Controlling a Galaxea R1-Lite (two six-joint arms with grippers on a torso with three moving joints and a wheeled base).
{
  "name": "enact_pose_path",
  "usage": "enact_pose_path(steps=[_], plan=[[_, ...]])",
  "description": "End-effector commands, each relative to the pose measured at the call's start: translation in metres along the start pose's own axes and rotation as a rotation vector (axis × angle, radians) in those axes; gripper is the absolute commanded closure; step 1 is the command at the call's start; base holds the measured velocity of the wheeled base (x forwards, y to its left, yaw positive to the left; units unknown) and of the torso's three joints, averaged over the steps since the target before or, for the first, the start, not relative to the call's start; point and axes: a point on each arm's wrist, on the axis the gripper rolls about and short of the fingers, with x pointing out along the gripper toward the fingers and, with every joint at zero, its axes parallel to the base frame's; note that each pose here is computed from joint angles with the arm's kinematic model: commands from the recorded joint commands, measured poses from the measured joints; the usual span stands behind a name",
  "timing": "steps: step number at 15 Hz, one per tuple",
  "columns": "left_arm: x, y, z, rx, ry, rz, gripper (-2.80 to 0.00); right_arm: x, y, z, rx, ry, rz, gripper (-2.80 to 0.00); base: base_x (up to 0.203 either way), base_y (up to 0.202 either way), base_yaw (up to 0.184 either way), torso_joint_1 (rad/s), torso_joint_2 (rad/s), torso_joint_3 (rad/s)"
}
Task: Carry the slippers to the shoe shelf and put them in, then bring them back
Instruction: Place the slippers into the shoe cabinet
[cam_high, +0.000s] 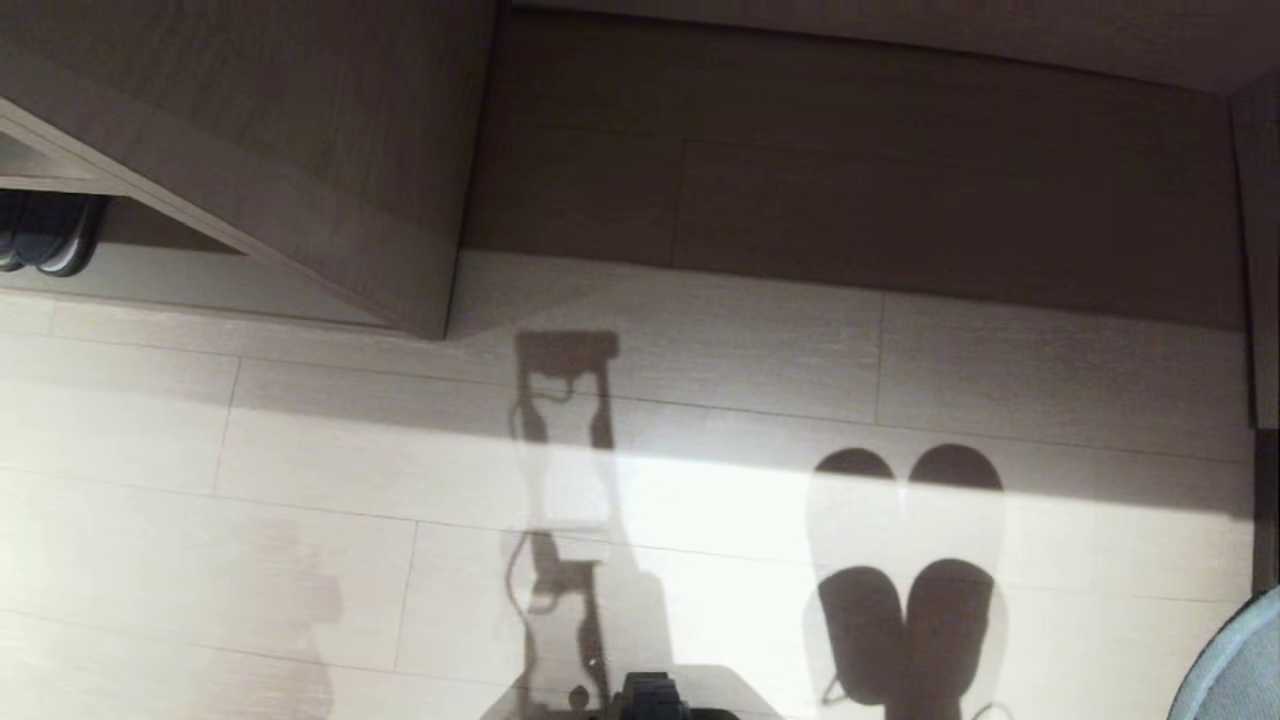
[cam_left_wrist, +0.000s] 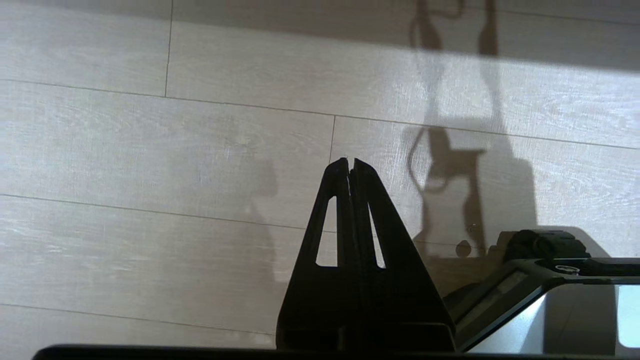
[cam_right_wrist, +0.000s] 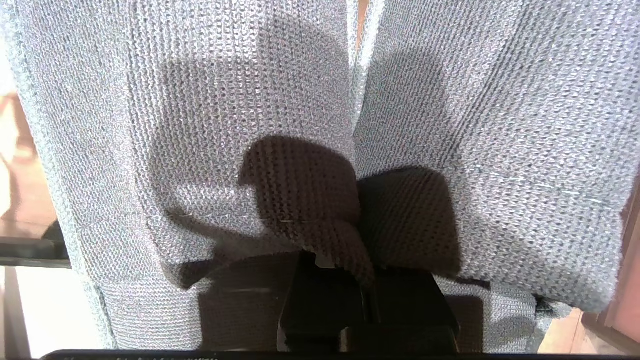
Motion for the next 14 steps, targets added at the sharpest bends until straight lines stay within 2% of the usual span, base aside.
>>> enact_pose_path(steps=[1,14], plan=[[0.0002,0.0,-0.0002,0.0,0.001,0.001,0.0,0.0,0.0,0.0001,-0.001,0.0,0.0,0.0,0.0,0.0,0.0,0.0,0.0,0.203],[0.0002,0.0,-0.0002,0.0,0.001,0.001,0.0,-0.0001,0.0,0.0,-0.001,-0.001,0.0,0.0,0.0,0.0,0.0,0.002,0.0,0.203]])
